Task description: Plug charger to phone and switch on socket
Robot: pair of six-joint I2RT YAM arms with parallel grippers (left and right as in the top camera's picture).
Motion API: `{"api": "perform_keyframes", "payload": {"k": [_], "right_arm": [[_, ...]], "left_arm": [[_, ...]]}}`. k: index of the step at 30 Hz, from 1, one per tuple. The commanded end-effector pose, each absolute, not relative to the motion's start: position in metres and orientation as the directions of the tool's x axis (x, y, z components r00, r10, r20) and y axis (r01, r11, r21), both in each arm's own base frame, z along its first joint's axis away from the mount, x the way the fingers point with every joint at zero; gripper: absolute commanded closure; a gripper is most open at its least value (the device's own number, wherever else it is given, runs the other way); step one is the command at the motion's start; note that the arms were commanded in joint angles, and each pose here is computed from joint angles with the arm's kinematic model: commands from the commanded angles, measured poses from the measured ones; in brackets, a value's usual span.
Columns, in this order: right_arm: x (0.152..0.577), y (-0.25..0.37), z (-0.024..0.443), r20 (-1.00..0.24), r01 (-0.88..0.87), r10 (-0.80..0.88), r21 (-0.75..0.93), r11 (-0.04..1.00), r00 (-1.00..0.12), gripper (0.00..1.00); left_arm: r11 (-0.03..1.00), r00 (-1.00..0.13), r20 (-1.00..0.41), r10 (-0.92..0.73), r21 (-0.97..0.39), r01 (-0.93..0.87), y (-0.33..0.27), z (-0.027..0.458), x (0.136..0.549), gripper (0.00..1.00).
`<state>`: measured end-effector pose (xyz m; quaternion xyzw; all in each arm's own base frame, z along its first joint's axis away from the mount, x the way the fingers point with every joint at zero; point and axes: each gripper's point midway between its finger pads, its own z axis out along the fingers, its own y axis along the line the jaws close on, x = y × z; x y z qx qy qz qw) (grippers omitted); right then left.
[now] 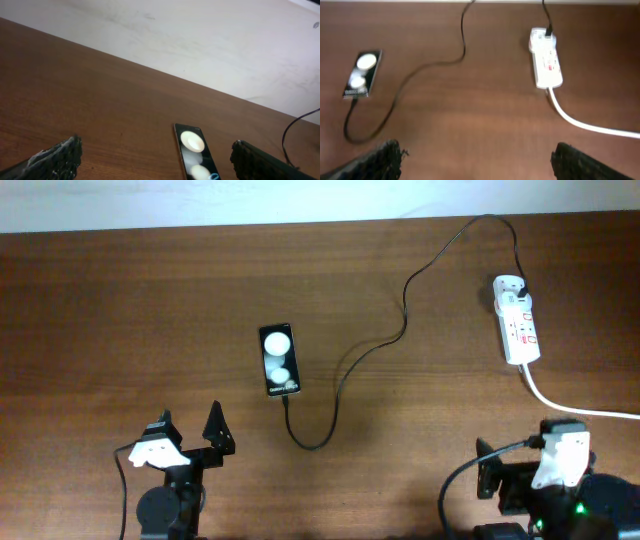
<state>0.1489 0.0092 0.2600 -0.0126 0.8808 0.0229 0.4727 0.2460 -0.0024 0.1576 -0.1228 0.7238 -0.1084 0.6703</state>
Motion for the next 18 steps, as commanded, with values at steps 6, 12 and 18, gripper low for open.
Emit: {"api": "perform_keyframes", "payload": {"k": [6, 12, 18], "right_arm": [[0.126, 0.009, 0.266, -0.876, -0.055, -0.005, 0.024, 0.998, -0.482, 0.02], [0.111, 0.009, 0.276, -0.919, -0.057, -0.002, 0.022, 0.998, -0.393, 0.01], [0.096, 0.008, 0.284, -0.951, -0.059, 0.002, 0.021, 0.998, -0.310, 0.01]], "left_arm": [[0.951, -0.068, -0.949, -0.308, -0.306, -0.039, -0.001, 0.157, 0.246, 0.01], [0.951, -0.068, -0.949, -0.308, -0.306, -0.039, -0.001, 0.157, 0.246, 0.01], [0.951, -0.068, -0.949, -0.308, -0.306, -0.039, -0.001, 0.157, 0.246, 0.01]]}}
